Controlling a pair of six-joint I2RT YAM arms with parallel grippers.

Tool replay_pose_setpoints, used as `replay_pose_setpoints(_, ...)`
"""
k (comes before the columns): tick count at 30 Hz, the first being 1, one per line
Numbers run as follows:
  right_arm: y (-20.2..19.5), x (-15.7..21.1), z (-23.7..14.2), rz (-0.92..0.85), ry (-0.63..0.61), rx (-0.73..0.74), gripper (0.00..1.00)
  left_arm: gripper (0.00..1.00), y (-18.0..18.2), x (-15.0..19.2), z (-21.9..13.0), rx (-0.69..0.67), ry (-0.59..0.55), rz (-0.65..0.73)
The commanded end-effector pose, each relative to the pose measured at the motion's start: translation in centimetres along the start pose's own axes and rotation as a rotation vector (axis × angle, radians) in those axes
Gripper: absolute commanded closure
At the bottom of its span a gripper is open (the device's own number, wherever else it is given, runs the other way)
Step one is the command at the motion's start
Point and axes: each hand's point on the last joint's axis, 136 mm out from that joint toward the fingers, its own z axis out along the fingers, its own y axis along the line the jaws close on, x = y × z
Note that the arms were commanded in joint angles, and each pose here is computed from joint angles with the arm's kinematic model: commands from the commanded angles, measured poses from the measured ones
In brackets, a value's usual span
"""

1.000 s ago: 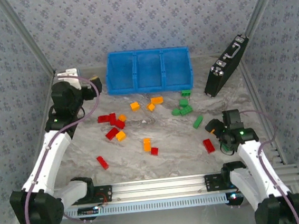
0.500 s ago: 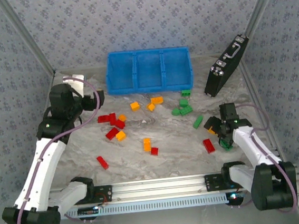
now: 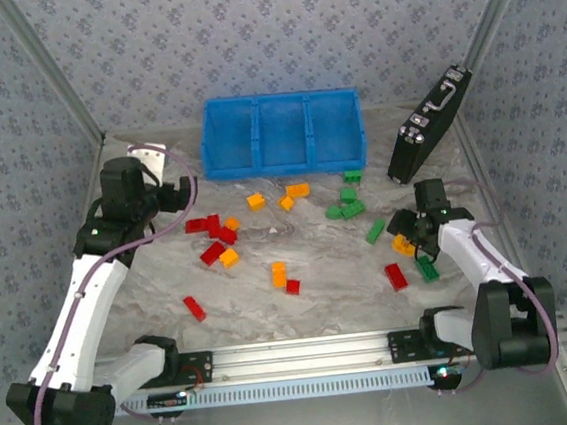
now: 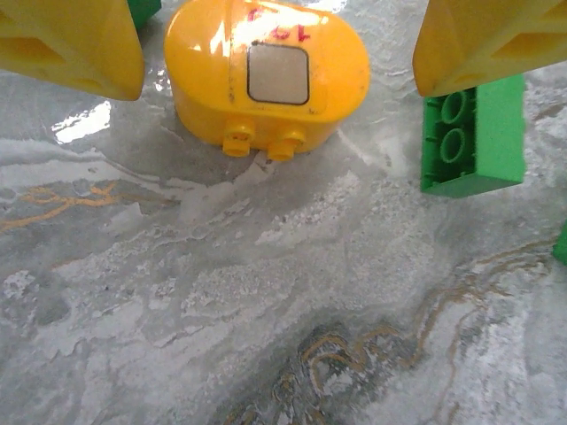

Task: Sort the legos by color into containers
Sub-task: Pick up the lego from the middle-right of the table.

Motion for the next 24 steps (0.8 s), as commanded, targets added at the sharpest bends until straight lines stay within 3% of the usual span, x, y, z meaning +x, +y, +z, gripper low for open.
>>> replay_pose_setpoints(1,0.4,-0.9,0.3,-0.038,0.005,0.008,0.18,0.0,0.2,-0.6,0.5,-0.012,-0.014,0.041)
replay_pose_setpoints(13,0.2,-0.6,1.9,-0.084,0.041,0.057,0.19,0.0,0.1,0.2,1.4,-0.012,0.009,0.05)
replay_pose_setpoints(20,0.9,-0.8,2.9,-0.103,0.07,0.068,0.25,0.0,0.4,0.5,1.2,-0.03,0.013,0.068)
replay_pose_setpoints(24,1.0,-0.8,3.4,-0.11,0.087,0.082,0.34,0.0,0.6,0.8,1.1,-0.037,0.014,0.075)
